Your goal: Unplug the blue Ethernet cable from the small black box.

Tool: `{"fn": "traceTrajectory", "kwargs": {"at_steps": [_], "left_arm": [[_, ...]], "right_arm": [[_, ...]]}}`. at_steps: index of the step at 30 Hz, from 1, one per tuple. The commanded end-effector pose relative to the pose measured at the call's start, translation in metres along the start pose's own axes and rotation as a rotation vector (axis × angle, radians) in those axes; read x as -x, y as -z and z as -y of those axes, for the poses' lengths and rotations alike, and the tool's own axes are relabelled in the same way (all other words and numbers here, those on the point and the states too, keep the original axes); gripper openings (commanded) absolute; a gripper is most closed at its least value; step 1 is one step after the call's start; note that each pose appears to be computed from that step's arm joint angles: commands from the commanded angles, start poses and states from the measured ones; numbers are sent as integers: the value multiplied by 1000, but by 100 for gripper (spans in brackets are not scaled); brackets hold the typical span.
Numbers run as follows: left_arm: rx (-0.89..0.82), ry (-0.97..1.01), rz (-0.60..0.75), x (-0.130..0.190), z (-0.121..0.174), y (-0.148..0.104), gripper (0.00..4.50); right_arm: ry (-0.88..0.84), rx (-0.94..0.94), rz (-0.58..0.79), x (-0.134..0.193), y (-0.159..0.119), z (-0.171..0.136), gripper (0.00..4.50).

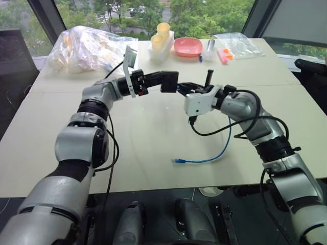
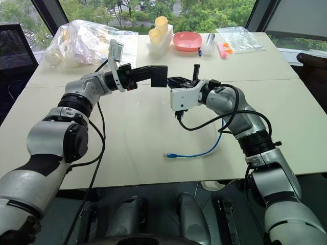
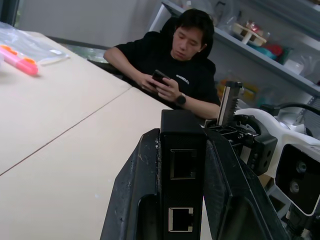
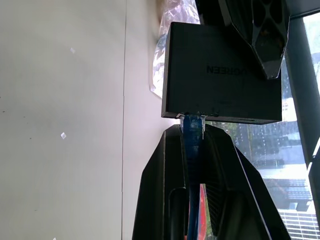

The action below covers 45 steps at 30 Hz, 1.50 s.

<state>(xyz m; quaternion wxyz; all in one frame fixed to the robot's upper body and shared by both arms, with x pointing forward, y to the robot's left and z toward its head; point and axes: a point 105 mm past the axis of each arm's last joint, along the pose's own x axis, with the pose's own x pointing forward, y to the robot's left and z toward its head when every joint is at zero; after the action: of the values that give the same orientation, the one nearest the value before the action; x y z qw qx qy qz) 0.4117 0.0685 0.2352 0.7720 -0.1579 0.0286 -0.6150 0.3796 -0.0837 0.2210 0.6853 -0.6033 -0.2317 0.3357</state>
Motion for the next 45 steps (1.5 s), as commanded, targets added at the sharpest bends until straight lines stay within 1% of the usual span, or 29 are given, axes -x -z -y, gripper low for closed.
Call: {"fn": "traceTrajectory", "kwargs": {"at_steps": [1,3,4,5,6,7,8,9,10,11,13,14,16,20,25,27,33,41,45], "left_arm": [[-53,2,6,-2,3,-15,50],[-44,-2,15,1,2,-15,50],[-29,-6,29,3,1,-15,50],[-18,-8,38,6,1,-15,50],[-11,-8,43,7,0,-15,50],[5,-5,58,11,0,-16,50],[25,2,78,15,0,-17,50],[41,15,96,19,1,-18,50],[48,33,104,22,3,-18,50],[53,58,111,23,6,-19,50],[84,120,141,24,13,-23,50],[102,147,155,24,17,-24,50],[130,173,174,26,20,-25,50],[210,191,258,33,23,-29,50],[269,199,296,36,28,-23,50],[281,199,308,36,30,-22,50],[305,205,314,32,36,-18,50],[317,212,292,26,41,-10,50],[326,223,300,25,43,-10,50]], "right_arm": [[26,-21,65,3,-17,12,128],[30,-28,45,5,-14,13,224],[38,-98,-3,12,-5,10,272],[43,-151,-37,17,1,7,334],[44,-188,-59,20,4,5,378],[84,-403,-68,27,6,0,429],[160,-728,-29,33,2,-3,429],[228,-1054,55,40,-6,-7,429],[279,-1325,150,45,-14,-11,429],[314,-1492,216,49,-20,-12,429],[329,-1737,315,52,-32,-22,429],[327,-1829,357,52,-39,-26,429],[331,-1955,416,50,-49,-30,429],[396,-2050,487,44,-56,-24,429],[411,-2046,544,38,-61,-13,429],[400,-2015,558,35,-64,-9,429],[383,-1974,559,28,-68,-6,429],[386,-1963,561,25,-68,-6,429],[398,-1966,570,26,-66,-4,429]]}}
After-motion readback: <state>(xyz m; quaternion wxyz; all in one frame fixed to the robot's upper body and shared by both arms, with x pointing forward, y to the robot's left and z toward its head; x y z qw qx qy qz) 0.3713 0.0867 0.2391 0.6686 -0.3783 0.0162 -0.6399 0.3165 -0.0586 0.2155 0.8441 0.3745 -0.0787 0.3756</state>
